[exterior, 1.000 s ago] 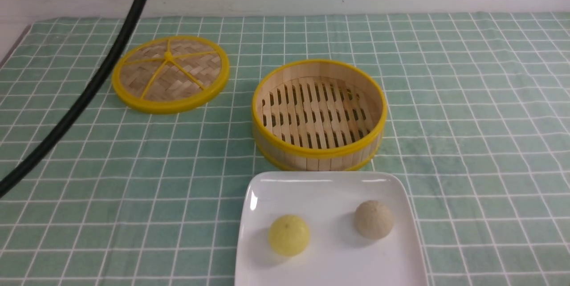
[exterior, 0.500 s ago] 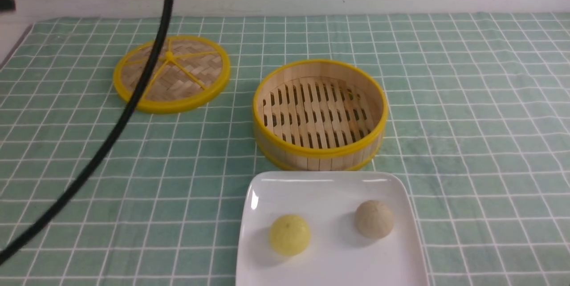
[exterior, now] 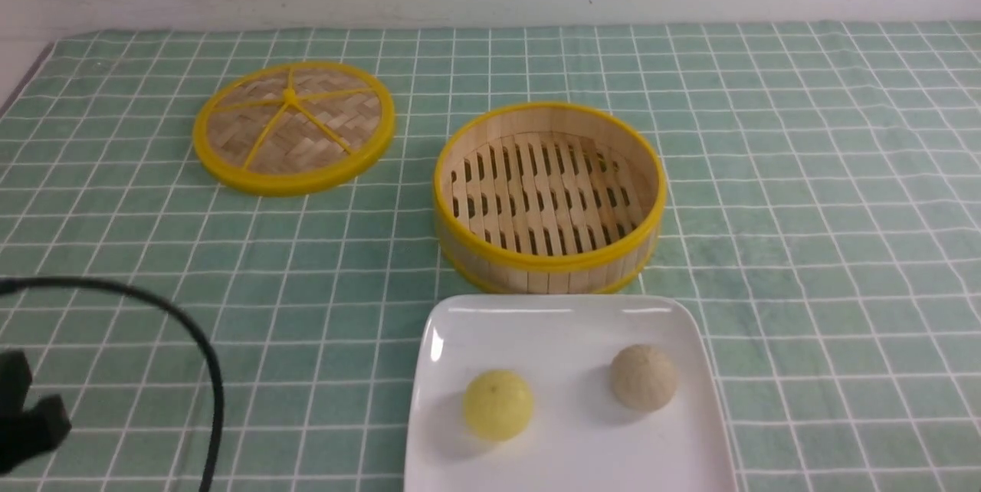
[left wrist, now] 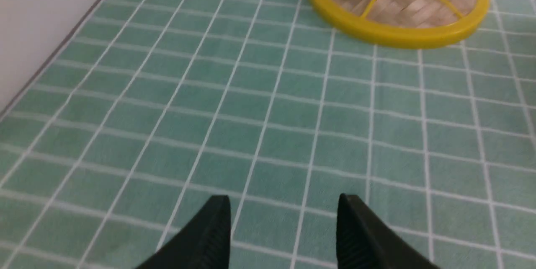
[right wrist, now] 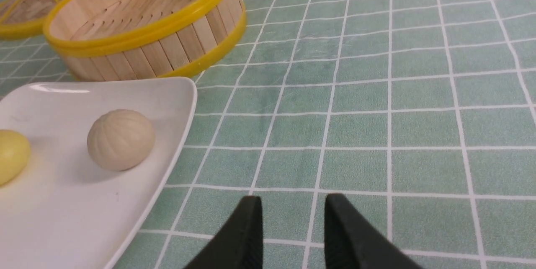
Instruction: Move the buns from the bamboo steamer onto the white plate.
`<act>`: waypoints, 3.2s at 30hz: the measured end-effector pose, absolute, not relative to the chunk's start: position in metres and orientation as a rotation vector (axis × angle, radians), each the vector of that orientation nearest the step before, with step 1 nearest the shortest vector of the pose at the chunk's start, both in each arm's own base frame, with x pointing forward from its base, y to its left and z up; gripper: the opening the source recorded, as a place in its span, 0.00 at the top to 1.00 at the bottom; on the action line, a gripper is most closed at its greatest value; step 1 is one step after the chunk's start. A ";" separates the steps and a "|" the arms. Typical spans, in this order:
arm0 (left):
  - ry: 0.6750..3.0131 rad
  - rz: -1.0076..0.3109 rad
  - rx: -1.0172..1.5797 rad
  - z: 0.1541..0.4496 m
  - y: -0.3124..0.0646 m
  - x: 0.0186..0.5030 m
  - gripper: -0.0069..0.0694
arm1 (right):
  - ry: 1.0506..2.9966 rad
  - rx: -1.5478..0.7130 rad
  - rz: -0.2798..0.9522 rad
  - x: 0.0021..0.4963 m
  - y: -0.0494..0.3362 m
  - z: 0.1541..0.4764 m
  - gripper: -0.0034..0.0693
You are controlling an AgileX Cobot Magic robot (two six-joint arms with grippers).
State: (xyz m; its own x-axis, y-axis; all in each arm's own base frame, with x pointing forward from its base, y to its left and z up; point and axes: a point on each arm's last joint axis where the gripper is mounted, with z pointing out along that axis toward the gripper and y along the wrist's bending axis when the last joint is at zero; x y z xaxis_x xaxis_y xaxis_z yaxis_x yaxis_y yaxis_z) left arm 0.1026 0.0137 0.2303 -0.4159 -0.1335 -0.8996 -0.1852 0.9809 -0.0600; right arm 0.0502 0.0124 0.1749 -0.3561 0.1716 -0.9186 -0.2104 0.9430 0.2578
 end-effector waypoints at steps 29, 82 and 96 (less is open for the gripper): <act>1.833 0.034 -0.365 0.172 0.015 0.052 0.43 | 1.894 -0.028 0.396 0.050 0.012 0.175 0.63; 1.865 0.037 -0.202 0.172 0.007 0.052 0.43 | 1.894 -0.029 0.395 0.050 0.012 0.175 0.63; 1.865 0.035 -0.204 0.172 0.007 0.052 0.43 | 1.894 -0.030 0.394 0.050 0.012 0.175 0.62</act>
